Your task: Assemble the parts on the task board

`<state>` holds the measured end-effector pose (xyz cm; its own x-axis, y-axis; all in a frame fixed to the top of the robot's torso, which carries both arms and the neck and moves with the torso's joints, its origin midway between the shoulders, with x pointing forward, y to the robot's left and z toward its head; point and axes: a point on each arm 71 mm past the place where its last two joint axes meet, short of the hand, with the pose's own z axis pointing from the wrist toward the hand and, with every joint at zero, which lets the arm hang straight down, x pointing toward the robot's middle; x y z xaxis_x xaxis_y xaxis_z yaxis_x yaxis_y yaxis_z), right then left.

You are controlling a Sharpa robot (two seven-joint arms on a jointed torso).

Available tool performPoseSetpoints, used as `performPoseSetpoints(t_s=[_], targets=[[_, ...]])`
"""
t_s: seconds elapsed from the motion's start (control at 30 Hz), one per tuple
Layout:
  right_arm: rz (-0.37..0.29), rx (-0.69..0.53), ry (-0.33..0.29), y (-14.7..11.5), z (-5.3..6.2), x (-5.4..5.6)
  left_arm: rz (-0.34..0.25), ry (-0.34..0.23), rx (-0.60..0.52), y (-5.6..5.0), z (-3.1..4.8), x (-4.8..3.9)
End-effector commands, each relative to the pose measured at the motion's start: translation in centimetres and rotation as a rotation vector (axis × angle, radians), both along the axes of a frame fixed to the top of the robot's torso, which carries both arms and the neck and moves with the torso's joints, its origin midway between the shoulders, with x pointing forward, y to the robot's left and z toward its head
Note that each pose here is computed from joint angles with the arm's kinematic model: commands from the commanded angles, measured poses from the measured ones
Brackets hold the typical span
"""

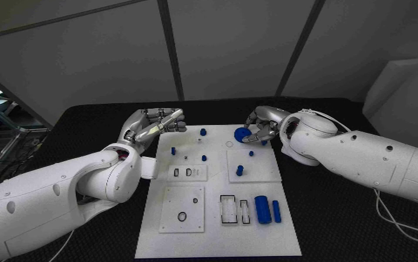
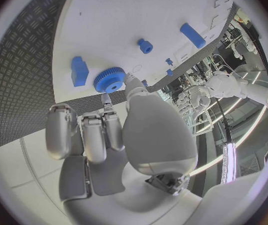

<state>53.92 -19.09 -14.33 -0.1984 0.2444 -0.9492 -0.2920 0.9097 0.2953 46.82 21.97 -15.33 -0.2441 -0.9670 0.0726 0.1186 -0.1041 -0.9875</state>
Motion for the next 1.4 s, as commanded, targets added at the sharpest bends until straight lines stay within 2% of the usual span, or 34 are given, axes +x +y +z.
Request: performPoseSetpoints(t_s=[0.03, 0.53, 0.77, 1.23, 1.4], targets=[[-0.001, 0.000, -0.050, 0.1, 0.5, 0.1, -0.013, -0.008, -0.003, -0.1, 0.15, 0.00], [0.009, -0.090, -0.063, 0.5, 0.2, 0.4, -0.013, -0.006, -0.003, -0.1, 0.13, 0.03], [0.030, -0.132, -0.044, 0.9, -0.1, 0.4, -0.012, -0.004, -0.002, 0.0, 0.12, 0.03], [0.040, -0.141, -0.031, 1.2, -0.2, 0.5, -0.013, -0.002, -0.001, 0.0, 0.11, 0.02], [0.034, -0.128, -0.057, 1.3, 0.0, 0.6, -0.013, -0.002, -0.001, 0.0, 0.11, 0.02]])
